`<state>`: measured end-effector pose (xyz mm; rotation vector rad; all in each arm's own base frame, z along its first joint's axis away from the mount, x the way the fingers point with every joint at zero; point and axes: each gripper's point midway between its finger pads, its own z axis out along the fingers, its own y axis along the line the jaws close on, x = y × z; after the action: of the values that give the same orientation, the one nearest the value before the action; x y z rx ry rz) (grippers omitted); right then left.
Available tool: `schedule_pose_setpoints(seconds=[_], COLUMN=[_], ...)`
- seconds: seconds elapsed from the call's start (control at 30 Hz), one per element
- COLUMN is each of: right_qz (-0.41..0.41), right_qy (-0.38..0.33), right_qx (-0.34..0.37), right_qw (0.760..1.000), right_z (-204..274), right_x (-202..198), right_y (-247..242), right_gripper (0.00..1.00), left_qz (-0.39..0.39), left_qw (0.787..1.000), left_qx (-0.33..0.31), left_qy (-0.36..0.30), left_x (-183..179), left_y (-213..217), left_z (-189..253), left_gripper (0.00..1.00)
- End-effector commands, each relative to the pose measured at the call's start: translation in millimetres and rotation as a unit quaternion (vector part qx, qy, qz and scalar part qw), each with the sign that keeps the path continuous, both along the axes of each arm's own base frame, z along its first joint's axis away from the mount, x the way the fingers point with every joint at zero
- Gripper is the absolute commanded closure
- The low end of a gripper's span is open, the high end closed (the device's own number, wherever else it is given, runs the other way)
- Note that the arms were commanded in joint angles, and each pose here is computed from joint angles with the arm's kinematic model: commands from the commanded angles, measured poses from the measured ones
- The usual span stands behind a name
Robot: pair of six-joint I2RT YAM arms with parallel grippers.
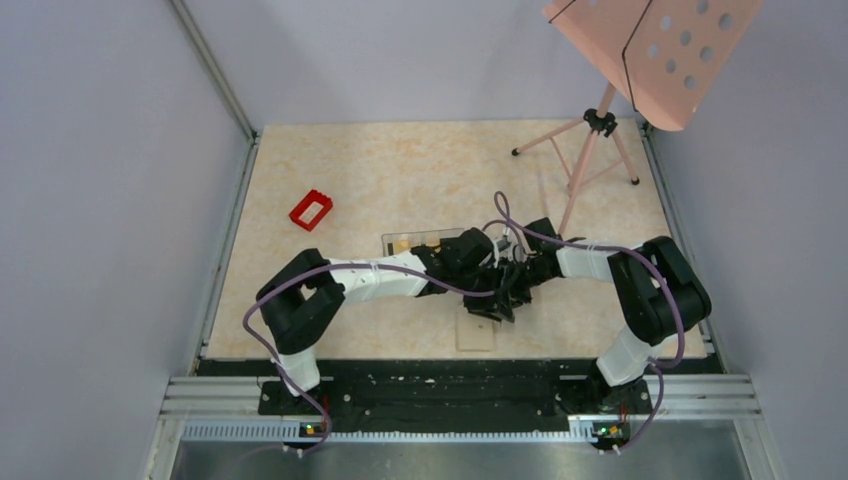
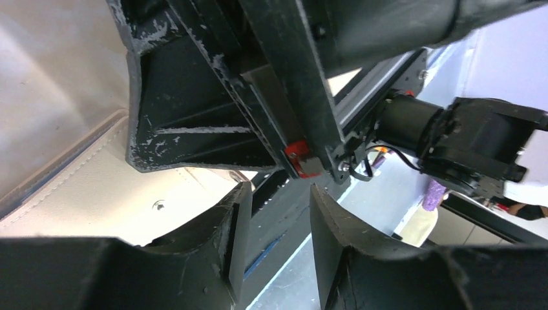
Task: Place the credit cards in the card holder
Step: Close the card holder at the center of the board.
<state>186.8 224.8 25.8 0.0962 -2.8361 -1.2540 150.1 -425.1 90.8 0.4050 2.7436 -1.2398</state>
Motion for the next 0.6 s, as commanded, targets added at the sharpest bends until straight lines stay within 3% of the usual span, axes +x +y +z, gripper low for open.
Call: schedule_pose_setpoints(seconds=[0.0,0.23,0.57], right_qz=[0.004,0.002,0.004], right_qy=[-0.019,-0.019,-0.02], right_qx=[-0.008,-0.007,-0.007], right_qw=[1.0,1.0,1.0], right_z=[0,1,1], right_x=[6,7,4], right_y=[1,2,1], right_gripper=[1.0,1.0,1.0], left_qz=[-0.011,-0.015,-0.009], left_qw=[0.998,0.995,0.994], left_qx=[0.063,0.094,0.103], left_qy=[-0.006,-0.011,-0.016], left_x=[-1,2,1], left_y=[5,7,14], left_z=[-16,-27,-26], left_gripper=[0.57,0.64,0.96])
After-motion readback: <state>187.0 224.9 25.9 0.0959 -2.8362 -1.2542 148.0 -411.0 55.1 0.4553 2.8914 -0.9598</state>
